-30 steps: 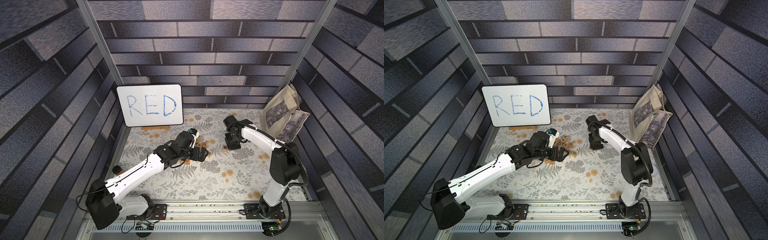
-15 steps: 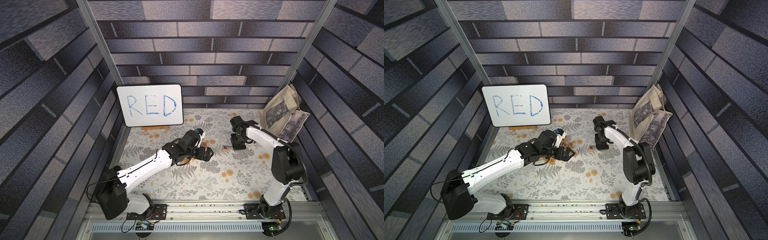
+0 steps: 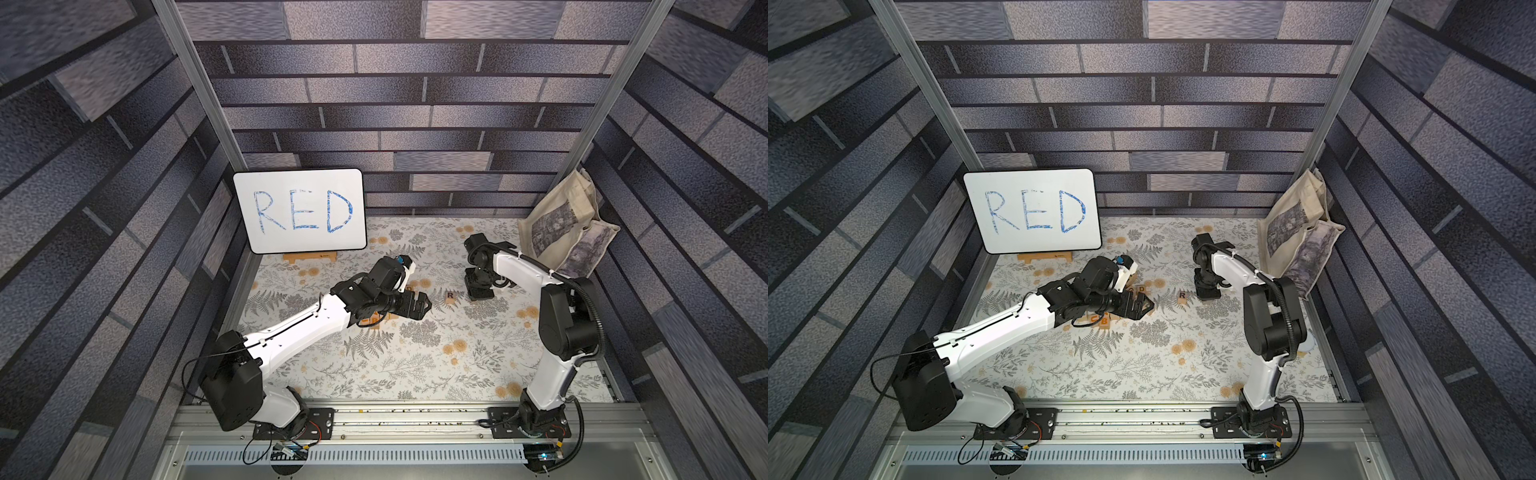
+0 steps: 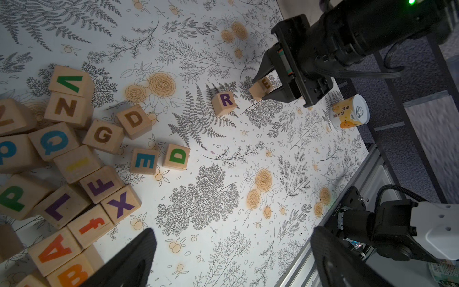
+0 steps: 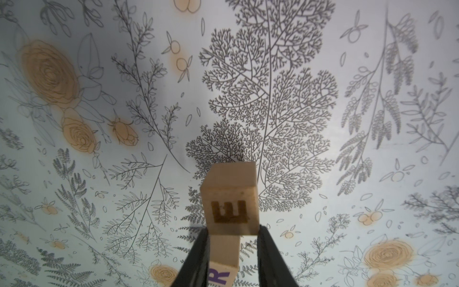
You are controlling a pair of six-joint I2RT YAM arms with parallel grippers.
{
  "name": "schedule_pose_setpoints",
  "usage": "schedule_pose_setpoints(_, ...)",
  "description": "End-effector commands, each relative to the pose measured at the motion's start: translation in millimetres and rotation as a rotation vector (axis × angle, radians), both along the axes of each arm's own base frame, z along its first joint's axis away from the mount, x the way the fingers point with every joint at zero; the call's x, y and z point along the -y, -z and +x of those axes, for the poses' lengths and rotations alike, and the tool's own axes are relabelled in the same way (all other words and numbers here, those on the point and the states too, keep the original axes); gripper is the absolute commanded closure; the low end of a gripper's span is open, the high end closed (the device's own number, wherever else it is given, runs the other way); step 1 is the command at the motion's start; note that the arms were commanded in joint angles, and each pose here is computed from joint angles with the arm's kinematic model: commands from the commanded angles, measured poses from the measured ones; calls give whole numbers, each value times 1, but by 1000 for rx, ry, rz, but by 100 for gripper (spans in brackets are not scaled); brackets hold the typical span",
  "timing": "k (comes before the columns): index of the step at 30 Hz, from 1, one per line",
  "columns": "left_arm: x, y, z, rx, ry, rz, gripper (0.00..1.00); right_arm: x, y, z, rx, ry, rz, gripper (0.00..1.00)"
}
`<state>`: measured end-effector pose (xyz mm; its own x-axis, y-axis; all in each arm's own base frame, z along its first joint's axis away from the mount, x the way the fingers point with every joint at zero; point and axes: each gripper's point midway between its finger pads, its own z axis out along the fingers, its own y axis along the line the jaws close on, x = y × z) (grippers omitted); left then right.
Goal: Assemble the uppercase word "red" with letter blocks
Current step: Place the letter block at the center of the board.
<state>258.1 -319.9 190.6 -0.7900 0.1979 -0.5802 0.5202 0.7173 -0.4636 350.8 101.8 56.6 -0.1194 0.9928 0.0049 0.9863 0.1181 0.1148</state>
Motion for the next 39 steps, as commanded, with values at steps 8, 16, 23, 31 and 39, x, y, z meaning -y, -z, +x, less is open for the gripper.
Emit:
schedule_pose_setpoints(8, 3, -6, 3, 2, 28, -8, 0, 7, 13, -7, -40, 22, -26, 73)
schedule_pose_setpoints(16, 3, -6, 2, -5, 26, -12, 0, 4, 4, -3, -21, 12, -8, 48)
schedule_pose_setpoints(23, 7, -9, 2, -3, 22, -29, 0, 3, -10, -7, 5, -47, 2, 13)
schedule_pose_setpoints(31, 11, -12, 2, -6, 2, -35, 0, -1, -20, -17, -14, -343, 5, 4)
schedule_pose_setpoints(39, 13, -14, -1, -16, -3, -39, 0, 5, -23, -30, -31, -637, -37, 1)
